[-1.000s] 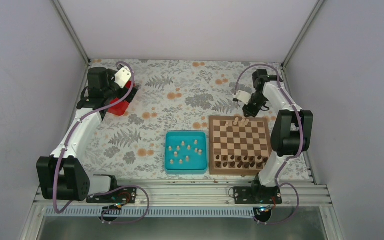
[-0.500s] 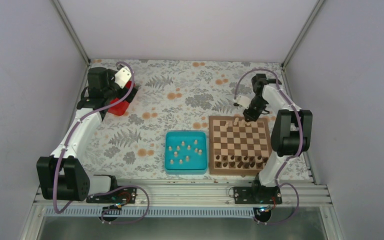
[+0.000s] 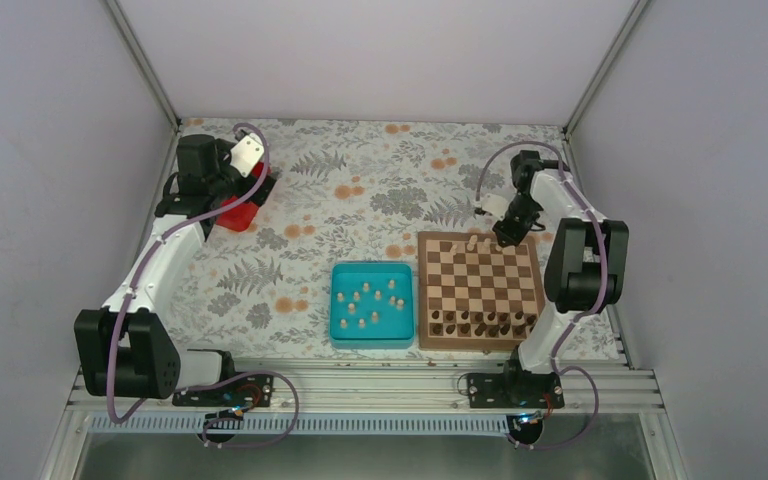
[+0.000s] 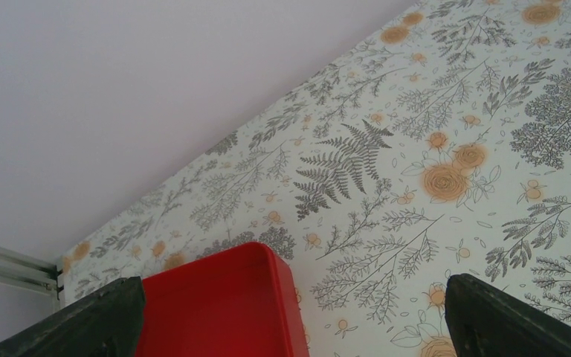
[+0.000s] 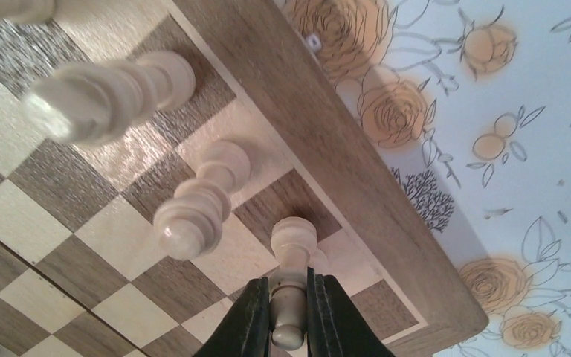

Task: Set up the chess pieces on the board
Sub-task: Adjust the chess piece on the chessboard, then place the chess piece on the chessboard, then pick up the chess piece from the chessboard.

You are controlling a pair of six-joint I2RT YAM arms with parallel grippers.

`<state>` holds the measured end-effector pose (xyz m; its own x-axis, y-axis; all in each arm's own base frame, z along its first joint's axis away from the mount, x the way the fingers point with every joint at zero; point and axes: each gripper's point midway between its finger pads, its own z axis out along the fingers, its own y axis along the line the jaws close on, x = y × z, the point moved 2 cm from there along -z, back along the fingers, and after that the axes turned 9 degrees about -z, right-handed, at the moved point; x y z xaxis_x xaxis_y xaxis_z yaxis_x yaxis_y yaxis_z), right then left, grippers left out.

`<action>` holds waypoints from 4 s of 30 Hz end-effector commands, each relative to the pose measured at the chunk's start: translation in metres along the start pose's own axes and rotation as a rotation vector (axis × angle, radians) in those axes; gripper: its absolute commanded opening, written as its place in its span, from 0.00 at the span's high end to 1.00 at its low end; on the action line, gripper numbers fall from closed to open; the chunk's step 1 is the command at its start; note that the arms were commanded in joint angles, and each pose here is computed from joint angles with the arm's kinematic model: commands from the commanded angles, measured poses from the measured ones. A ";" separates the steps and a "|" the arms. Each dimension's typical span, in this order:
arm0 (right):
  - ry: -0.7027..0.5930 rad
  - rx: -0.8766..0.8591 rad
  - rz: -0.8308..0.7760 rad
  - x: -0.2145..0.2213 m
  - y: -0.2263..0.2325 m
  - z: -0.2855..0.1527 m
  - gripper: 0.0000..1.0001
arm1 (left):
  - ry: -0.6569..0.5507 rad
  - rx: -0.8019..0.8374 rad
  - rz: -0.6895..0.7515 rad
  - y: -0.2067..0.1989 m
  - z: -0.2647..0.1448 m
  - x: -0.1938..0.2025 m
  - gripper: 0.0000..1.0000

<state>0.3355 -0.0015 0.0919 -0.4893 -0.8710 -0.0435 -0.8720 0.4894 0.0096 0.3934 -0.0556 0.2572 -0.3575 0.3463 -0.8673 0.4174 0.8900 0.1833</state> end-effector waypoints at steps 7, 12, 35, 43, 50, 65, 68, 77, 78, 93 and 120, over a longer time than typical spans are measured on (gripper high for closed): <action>0.054 0.008 0.065 0.037 0.007 -0.005 0.90 | -0.024 0.017 0.005 0.001 0.003 -0.009 0.00; 0.052 0.008 0.083 0.047 0.007 -0.011 0.90 | -0.024 0.018 0.006 0.001 0.003 -0.008 0.00; -0.024 -0.043 -0.018 -0.017 0.000 -0.006 0.90 | -0.020 0.002 0.010 0.001 -0.001 -0.006 0.00; 0.011 -0.028 -0.008 -0.012 -0.003 -0.004 0.90 | -0.018 0.004 0.011 0.001 -0.001 -0.004 0.00; 0.024 -0.032 -0.009 -0.006 0.004 -0.005 0.90 | -0.024 0.006 0.012 0.000 -0.002 -0.006 0.00; 0.042 -0.035 -0.005 -0.004 0.002 0.003 0.80 | -0.017 0.006 0.010 0.000 -0.001 -0.004 0.00; 0.025 -0.037 -0.011 -0.006 0.002 -0.002 0.73 | -0.017 0.004 0.011 0.000 -0.001 -0.004 0.00; -0.036 0.058 0.020 -0.004 -0.011 -0.034 0.54 | -0.022 -0.003 0.010 0.001 -0.002 -0.006 0.00; -0.051 0.084 0.032 -0.002 -0.015 -0.042 0.52 | -0.022 -0.005 0.010 0.002 -0.003 -0.006 0.00; -0.103 0.060 0.193 0.076 -0.006 -0.037 0.49 | -0.036 0.001 0.006 0.001 -0.004 -0.010 0.00; -0.116 -0.045 0.213 0.064 -0.016 0.008 0.52 | -0.024 -0.003 0.005 0.001 -0.001 -0.004 0.00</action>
<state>0.3136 -0.0671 0.0881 -0.6634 -0.7335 -0.1476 -0.7468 0.6615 0.0693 0.3934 -0.0556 0.2577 -0.3560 0.3466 -0.8678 0.4173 0.8899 0.1842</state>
